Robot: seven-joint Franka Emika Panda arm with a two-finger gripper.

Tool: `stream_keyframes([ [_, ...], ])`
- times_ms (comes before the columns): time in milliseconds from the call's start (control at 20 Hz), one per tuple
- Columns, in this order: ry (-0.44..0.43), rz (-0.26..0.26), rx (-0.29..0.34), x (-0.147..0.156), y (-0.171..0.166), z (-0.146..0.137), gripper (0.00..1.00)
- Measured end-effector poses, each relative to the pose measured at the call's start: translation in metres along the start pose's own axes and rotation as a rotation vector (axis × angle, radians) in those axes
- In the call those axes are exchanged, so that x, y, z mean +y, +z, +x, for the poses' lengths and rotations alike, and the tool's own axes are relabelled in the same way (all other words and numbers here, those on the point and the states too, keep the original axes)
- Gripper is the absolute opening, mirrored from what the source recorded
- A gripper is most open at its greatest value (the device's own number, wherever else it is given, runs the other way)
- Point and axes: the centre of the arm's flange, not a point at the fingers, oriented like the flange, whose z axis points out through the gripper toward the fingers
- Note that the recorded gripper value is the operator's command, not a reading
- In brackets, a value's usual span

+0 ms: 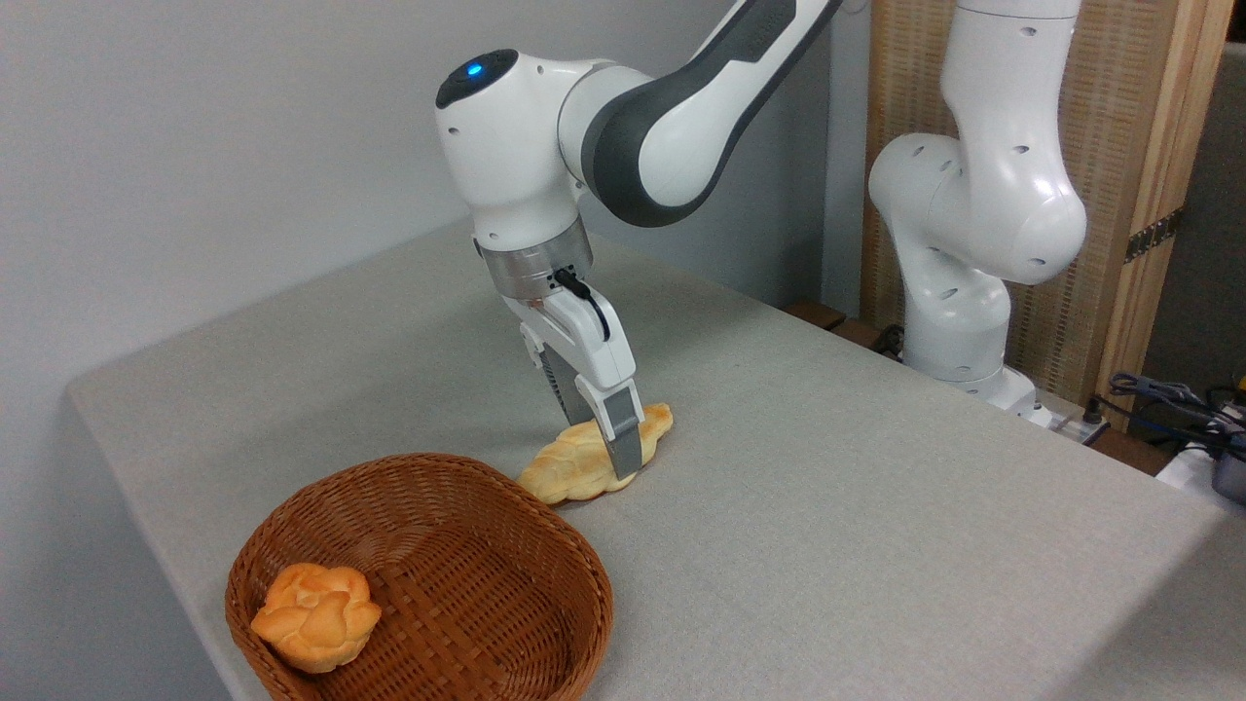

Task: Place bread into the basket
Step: 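Close the gripper around the middle of the braided roll, then lift the braided roll and carry it toward the wicker basket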

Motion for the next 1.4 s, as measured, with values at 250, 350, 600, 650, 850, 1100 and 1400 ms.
stream_keyframes([
  [250, -0.005, -0.001, 0.001, -0.002, 0.000, -0.002, 0.45],
  [350, -0.005, -0.001, 0.001, -0.002, 0.000, -0.002, 0.45],
  [600, -0.007, 0.003, 0.005, -0.003, -0.004, -0.002, 0.45],
  [650, -0.006, 0.000, 0.003, -0.002, -0.006, -0.003, 0.45],
  [850, 0.003, -0.006, -0.009, 0.005, -0.034, -0.004, 0.45],
  [1100, 0.032, 0.015, 0.056, 0.020, -0.077, 0.012, 0.55],
  [1400, -0.009, 0.125, 0.249, -0.005, -0.127, 0.021, 0.57],
])
